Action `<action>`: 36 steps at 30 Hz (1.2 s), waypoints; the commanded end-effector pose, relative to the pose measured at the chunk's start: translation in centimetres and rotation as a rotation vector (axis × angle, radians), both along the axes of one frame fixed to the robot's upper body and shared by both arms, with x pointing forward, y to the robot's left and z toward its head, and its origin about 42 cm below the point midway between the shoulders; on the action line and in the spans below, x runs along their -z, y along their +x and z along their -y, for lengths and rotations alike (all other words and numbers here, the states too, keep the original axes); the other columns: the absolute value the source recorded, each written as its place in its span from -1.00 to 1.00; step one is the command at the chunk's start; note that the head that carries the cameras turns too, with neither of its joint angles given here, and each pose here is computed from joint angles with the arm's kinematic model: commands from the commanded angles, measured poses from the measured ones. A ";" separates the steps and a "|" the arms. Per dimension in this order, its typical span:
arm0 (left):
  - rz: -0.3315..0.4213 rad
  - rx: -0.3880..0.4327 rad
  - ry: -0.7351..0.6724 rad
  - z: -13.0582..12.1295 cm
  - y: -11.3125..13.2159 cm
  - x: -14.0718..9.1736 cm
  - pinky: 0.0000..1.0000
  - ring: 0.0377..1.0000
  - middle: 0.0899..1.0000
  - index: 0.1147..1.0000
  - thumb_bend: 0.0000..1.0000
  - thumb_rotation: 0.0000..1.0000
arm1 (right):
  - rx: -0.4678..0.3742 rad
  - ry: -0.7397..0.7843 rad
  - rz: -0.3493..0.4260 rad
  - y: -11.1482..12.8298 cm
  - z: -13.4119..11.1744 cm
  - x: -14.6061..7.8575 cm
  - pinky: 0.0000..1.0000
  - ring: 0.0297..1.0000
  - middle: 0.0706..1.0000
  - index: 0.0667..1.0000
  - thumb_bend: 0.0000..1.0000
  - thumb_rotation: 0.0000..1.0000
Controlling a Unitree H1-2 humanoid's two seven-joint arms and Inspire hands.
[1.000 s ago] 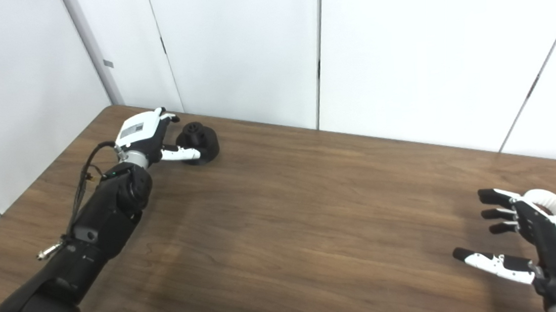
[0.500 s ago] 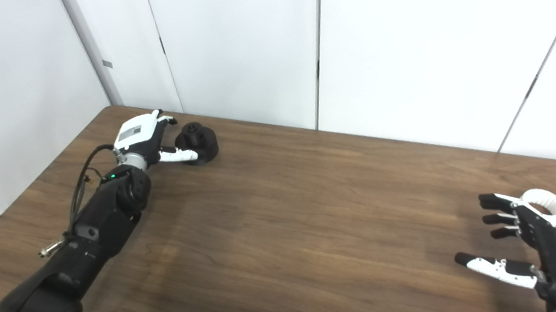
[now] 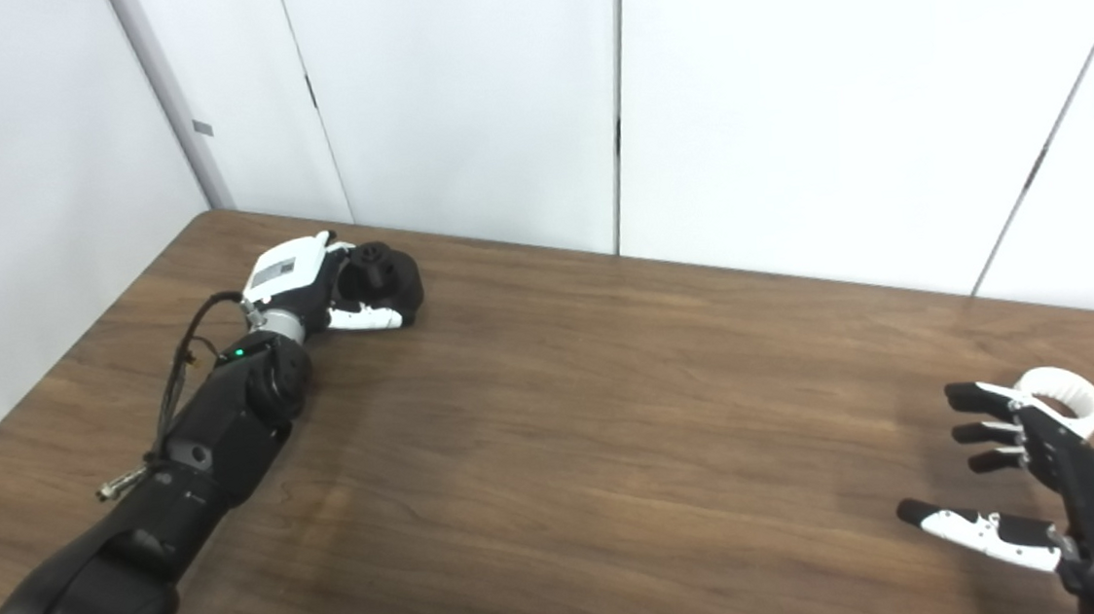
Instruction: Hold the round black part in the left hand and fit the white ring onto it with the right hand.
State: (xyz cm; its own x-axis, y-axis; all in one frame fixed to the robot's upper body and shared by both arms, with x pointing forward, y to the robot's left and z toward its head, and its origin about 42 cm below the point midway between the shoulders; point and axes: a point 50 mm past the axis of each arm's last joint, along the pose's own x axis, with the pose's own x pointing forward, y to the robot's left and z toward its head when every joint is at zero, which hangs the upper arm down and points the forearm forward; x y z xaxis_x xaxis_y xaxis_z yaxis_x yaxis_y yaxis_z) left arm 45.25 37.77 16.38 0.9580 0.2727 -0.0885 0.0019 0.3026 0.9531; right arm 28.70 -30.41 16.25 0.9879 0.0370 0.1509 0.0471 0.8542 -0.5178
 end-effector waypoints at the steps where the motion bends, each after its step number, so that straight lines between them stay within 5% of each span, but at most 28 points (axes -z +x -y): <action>1: 0.090 0.015 0.019 0.2 1.8 -3.4 1.00 1.00 1.00 0.65 1.00 0.16 | -0.010 -0.018 0.096 0.5 0.1 -2.2 0.10 0.31 0.46 0.41 0.46 -0.90; 6: 0.089 0.023 0.010 0.5 1.8 -3.1 1.00 1.00 1.00 0.63 1.00 0.18 | -0.013 -0.017 0.098 0.5 0.3 -2.1 0.11 0.31 0.46 0.42 0.47 -0.83; 12: 0.145 0.003 -0.025 0.7 1.8 -2.9 1.00 1.00 1.00 0.38 0.97 -0.17 | -0.009 -0.018 0.087 0.2 0.3 -2.5 0.13 0.33 0.47 0.42 0.45 -0.83; 17: 0.230 -0.024 -0.019 0.7 1.7 -2.7 0.94 0.96 0.82 0.06 0.75 -0.59 | -0.013 -0.021 0.088 0.2 0.4 -2.3 0.13 0.32 0.47 0.42 0.44 -0.84; 28: 0.232 0.000 -0.036 0.2 1.4 -2.4 0.89 0.94 0.78 -0.04 0.81 -0.78 | -0.021 -0.019 0.087 0.5 0.6 -2.2 0.13 0.29 0.46 0.42 0.44 -0.85; 29: 0.229 0.008 -0.039 0.2 1.3 -2.3 0.88 0.94 0.77 -0.11 0.36 -0.83 | -0.022 -0.019 0.088 0.5 0.6 -2.2 0.13 0.29 0.46 0.42 0.44 -0.86; 30: 0.227 0.016 -0.043 0.2 1.2 -2.2 0.88 0.94 0.77 -0.13 0.21 -0.85 | -0.022 -0.021 0.089 0.5 0.6 -2.2 0.13 0.29 0.46 0.42 0.44 -0.86; 36: 0.230 0.088 -0.081 0.5 0.8 -1.3 0.85 0.91 0.74 -0.16 0.05 -0.87 | -0.016 -0.022 0.081 0.6 0.7 -2.3 0.13 0.30 0.47 0.42 0.45 -0.83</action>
